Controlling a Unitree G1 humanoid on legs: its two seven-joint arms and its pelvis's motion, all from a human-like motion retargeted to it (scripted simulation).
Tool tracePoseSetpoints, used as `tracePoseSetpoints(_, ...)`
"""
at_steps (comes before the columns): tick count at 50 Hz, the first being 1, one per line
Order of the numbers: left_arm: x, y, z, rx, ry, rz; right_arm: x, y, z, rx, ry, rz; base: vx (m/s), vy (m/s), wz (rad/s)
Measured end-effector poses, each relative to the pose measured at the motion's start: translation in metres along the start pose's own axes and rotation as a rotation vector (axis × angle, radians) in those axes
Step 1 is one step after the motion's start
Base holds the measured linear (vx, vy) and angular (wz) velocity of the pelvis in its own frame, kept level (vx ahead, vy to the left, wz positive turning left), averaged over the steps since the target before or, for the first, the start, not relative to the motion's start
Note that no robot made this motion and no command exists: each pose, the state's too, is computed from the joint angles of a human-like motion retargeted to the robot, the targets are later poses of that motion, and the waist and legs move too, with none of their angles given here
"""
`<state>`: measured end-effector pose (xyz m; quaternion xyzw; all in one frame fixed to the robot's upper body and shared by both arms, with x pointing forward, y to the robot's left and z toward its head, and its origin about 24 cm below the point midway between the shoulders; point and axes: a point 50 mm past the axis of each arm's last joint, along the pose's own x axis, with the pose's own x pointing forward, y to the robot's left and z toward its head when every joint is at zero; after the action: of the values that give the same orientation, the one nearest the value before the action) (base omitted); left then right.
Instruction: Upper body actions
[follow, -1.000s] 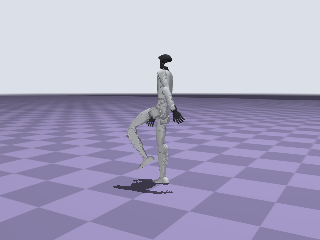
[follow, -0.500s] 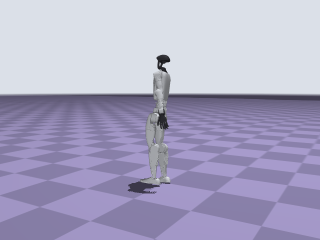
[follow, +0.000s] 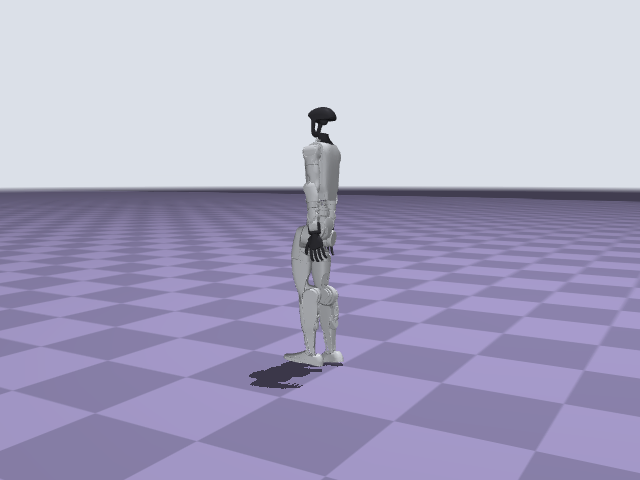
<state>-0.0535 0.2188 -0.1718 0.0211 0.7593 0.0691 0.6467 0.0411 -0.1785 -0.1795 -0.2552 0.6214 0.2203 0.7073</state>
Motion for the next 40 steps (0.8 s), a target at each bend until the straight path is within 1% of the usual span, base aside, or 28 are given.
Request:
tracePoseSetpoints(7, -0.003, -0.002, 0.036, -0.003, -0.076, 0.082, -0.002, 0.003, -0.020, -0.027, 0.053, -0.002, 0.10, 0.18, -0.12)
tracePoseSetpoints(14, -0.016, -0.009, 0.102, -0.027, -0.231, 0.039, -0.006, 0.007, -0.046, 0.021, 0.126, -0.035, 0.00, 0.14, -0.50)
tracePoseSetpoints(20, -0.046, -0.008, 0.179, -0.088, -0.436, 0.062, -0.011, 0.007, -0.064, 0.070, 0.188, -0.043, -0.12, 0.12, -0.19)
tracePoseSetpoints(23, -0.068, -0.012, 0.220, -0.106, -0.594, 0.059, -0.016, 0.013, -0.083, 0.105, 0.261, -0.044, -0.04, 0.11, 0.07)
tracePoseSetpoints(28, -0.104, -0.026, 0.268, -0.100, -0.812, -0.017, -0.026, 0.026, -0.111, 0.166, 0.368, -0.025, 0.00, 0.00, 0.00)
tracePoseSetpoints(32, -0.119, -0.034, 0.283, -0.089, -0.908, -0.045, -0.031, 0.033, -0.121, 0.195, 0.422, -0.016, -0.01, -0.03, 0.00)
tracePoseSetpoints(35, -0.116, -0.034, 0.280, -0.077, -0.904, -0.033, -0.031, 0.034, -0.120, 0.197, 0.424, -0.011, 0.00, 0.00, 0.00)
tracePoseSetpoints(40, -0.080, -0.036, 0.237, 0.003, -0.754, -0.023, -0.025, 0.038, -0.108, 0.191, 0.366, -0.003, 0.11, -0.07, -0.14)
